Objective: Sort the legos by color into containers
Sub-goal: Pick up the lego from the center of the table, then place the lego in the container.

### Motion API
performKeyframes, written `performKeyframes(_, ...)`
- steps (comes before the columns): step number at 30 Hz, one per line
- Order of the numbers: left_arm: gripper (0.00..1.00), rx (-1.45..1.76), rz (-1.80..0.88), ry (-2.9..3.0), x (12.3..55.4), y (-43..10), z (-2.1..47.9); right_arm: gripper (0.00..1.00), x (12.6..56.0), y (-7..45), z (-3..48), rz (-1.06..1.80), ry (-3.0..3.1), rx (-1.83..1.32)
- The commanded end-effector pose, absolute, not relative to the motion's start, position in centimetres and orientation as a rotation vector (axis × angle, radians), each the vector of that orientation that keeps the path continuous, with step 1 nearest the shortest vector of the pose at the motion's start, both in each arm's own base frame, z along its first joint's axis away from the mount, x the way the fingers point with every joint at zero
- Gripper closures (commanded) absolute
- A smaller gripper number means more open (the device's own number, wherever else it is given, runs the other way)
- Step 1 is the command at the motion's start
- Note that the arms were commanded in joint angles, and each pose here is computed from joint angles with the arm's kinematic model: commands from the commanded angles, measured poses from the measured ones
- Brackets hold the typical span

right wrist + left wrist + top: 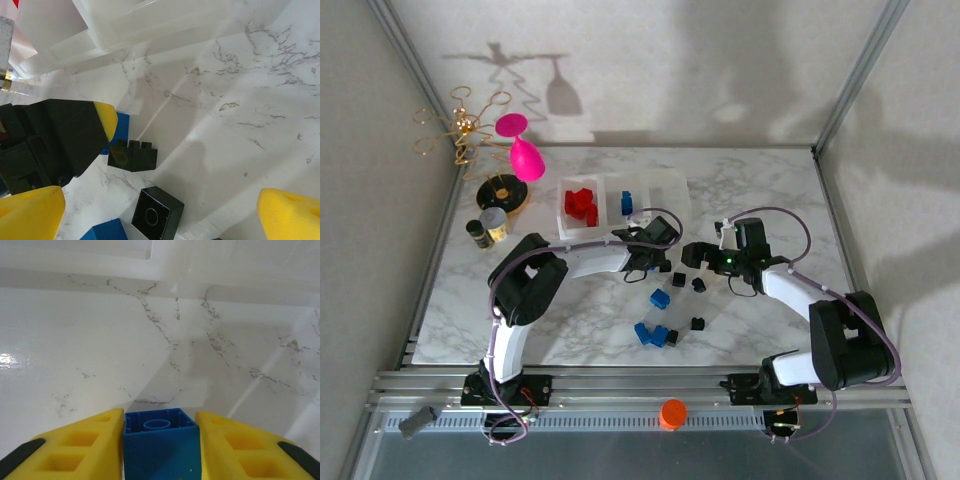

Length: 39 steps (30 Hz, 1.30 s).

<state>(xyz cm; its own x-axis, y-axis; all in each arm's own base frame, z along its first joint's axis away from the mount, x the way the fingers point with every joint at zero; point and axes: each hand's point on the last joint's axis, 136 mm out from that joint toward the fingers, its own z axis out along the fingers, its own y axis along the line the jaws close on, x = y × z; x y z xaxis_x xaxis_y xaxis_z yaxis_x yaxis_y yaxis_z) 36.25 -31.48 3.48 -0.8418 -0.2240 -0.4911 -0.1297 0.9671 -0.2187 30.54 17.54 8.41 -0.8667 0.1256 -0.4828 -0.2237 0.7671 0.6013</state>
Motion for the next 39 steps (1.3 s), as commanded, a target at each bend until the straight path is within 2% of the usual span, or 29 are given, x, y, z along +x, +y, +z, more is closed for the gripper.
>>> performKeyframes(1, 0.64, -0.234, -0.209, 2.576, 36.1, -31.0, 3.8, 0.01, 30.8, 17.7, 8.7, 0.942, 2.439, -0.09)
performKeyframes(8, 0.67, -0.23, -0.202, 2.534, 35.8, -29.9, 6.3, 0.01, 30.7, 18.2, 10.1, 0.984, 2.394, -0.124)
performKeyframes(13, 0.67, -0.223, -0.164, 2.458, 36.5, -28.2, 10.3, 0.01, 30.5, 19.3, 11.2, 1.038, 2.366, -0.137)
performKeyframes(23, 0.66, -0.303, -0.066, 2.331, 42.7, -23.5, 15.5, 0.01, 30.5, 22.0, 12.3, 1.089, 2.323, -0.136)
performKeyframes(31, 0.66, -0.365, -0.026, 2.302, 48.4, -21.5, 14.9, 0.01, 31.1, 22.7, 12.4, 1.092, 2.317, -0.124)
performKeyframes(39, 0.66, -0.377, 0.001, 2.326, 52.1, -21.3, 12.7, 0.01, 31.1, 22.4, 11.8, 1.069, 2.336, -0.11)
